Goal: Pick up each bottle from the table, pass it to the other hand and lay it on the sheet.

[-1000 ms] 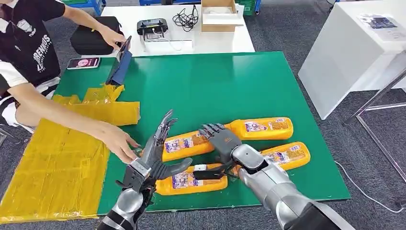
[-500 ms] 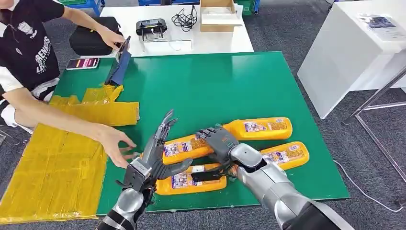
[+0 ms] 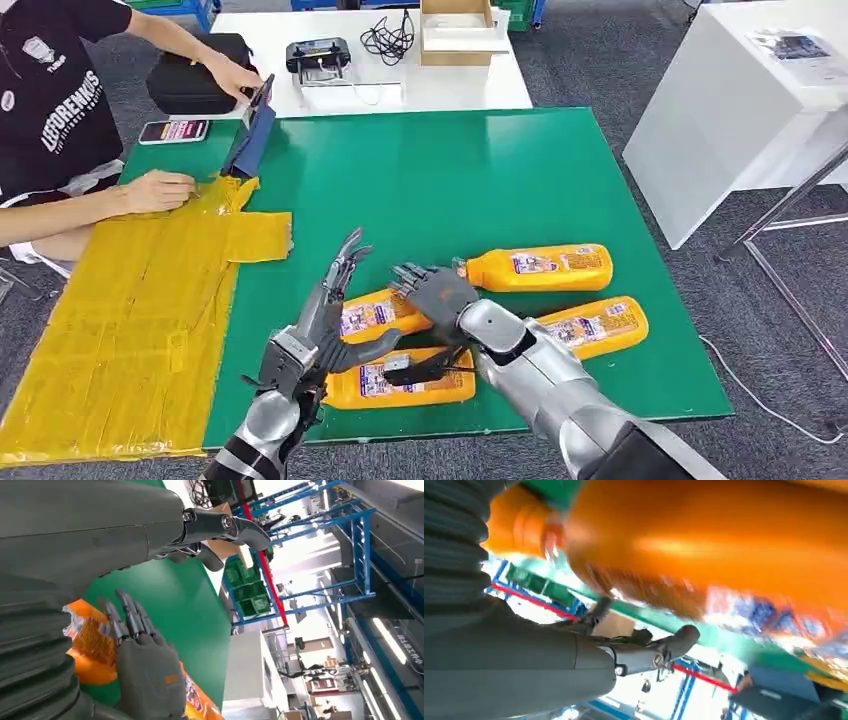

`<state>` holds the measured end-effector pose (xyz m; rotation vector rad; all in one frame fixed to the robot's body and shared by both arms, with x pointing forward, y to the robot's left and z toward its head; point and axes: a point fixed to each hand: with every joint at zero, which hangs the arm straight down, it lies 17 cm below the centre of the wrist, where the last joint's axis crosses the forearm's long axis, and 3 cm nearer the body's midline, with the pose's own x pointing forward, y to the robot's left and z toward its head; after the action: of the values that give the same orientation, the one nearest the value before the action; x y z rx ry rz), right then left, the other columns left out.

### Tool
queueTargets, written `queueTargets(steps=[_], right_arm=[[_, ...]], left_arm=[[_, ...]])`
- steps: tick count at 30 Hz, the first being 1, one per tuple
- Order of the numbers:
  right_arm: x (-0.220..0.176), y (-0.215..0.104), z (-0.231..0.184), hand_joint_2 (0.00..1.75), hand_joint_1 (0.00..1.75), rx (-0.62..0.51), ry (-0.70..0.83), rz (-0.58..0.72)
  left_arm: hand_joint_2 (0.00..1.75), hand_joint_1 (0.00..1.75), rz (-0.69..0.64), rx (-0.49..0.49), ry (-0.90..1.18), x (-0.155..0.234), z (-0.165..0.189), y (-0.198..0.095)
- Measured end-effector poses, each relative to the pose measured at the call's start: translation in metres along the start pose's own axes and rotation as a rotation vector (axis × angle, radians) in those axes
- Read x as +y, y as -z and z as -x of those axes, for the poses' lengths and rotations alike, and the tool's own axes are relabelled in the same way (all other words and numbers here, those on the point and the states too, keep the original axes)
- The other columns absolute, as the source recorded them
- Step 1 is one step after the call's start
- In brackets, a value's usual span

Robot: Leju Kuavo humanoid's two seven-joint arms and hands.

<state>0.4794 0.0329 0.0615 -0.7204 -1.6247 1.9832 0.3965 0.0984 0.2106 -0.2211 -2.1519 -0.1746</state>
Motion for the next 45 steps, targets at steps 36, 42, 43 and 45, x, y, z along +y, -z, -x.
queueTargets(steps=[36, 42, 43, 45], right_arm=[[0.03, -0.023, 0.014, 1.75, 0.0, 0.052, 0.397, 0.004], [0.049, -0.028, 0.018, 1.75, 0.0, 0.082, 0.329, -0.066], [0.052, -0.029, 0.018, 1.75, 0.0, 0.083, 0.322, -0.08], [0.057, -0.03, 0.018, 1.75, 0.0, 0.088, 0.299, -0.109]], left_arm=[[1.75, 0.0, -0.02, -0.067, -0.016, 0.004, -0.021, -0.001], [1.75, 0.0, -0.014, -0.067, -0.022, 0.001, -0.022, -0.001], [1.75, 0.0, -0.015, -0.067, -0.024, 0.001, -0.022, -0.001], [1.75, 0.0, -0.013, -0.068, -0.026, 0.0, -0.022, -0.001]])
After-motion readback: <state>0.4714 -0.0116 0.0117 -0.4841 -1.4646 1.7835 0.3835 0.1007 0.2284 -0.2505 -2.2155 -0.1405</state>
